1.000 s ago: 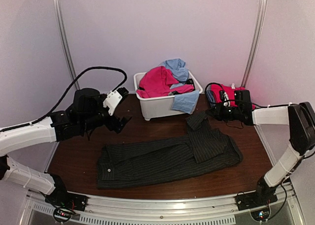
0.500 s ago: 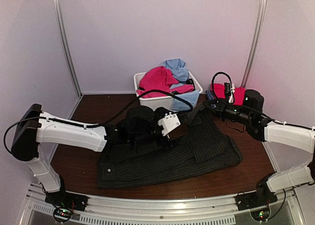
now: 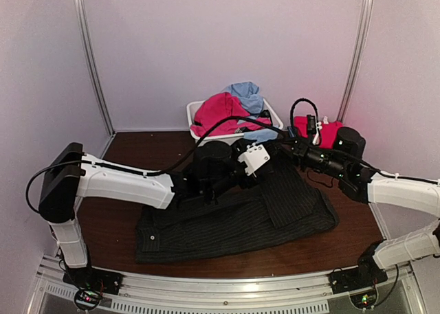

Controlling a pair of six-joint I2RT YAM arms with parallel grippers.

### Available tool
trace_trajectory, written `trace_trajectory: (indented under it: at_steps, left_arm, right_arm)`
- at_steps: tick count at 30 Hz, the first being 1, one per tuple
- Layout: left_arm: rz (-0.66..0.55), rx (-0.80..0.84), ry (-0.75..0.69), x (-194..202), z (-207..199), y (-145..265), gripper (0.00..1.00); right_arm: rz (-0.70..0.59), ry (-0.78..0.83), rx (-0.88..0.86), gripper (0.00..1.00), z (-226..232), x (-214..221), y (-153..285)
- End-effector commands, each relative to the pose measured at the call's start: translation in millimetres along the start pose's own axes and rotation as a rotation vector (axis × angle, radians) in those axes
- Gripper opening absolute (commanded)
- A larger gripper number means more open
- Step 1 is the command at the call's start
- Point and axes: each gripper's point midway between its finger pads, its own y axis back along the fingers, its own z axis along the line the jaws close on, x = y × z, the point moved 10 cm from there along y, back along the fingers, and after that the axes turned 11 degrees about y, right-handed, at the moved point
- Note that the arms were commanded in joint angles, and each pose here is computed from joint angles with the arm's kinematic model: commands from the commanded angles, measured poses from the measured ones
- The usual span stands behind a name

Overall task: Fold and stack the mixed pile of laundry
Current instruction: Adjust the 1/3-folded shirt at the center of the board.

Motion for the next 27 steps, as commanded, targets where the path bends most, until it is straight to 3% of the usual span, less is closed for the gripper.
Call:
trace_trajectory:
  at_steps: [1,11,14,18,20,22,23,27]
  left_arm:
    - [-0.058,-0.101,0.005,-18,8,-6,0.66]
    - [-0.039,-0.099,-0.039,-30,12,-12,0.0]
    - [-0.024,-0.044,-0.029,-39,13,-9,0.0]
    - [-0.024,0.094,0.011,-60,17,9,0.0]
    - [-0.03,0.204,0.007,-70,12,22,0.0]
    - [-0.031,0.325,-0.021,-80,0,36,0.0]
    - [-0.04,0.38,-0.03,-88,-7,43,0.0]
    - [-0.019,0.599,-0.058,-107,-43,66,0.0]
  right_arm:
    - [-0.035,0.0,-0.023,0.0,6,-1,0]
    - [-0.028,0.018,-0.071,0.0,21,-3,5]
    - [-0.029,0.046,-0.079,0.01,28,-6,11]
    - [-0.039,0.14,0.005,0.16,29,-20,31]
    - [-0.07,0.203,0.076,0.29,28,-31,50]
    - [-0.129,0.26,0.148,0.59,30,-44,73]
    - [-0.168,0.297,0.177,0.69,32,-50,85]
    - [-0.268,0.44,0.308,0.82,42,-69,118]
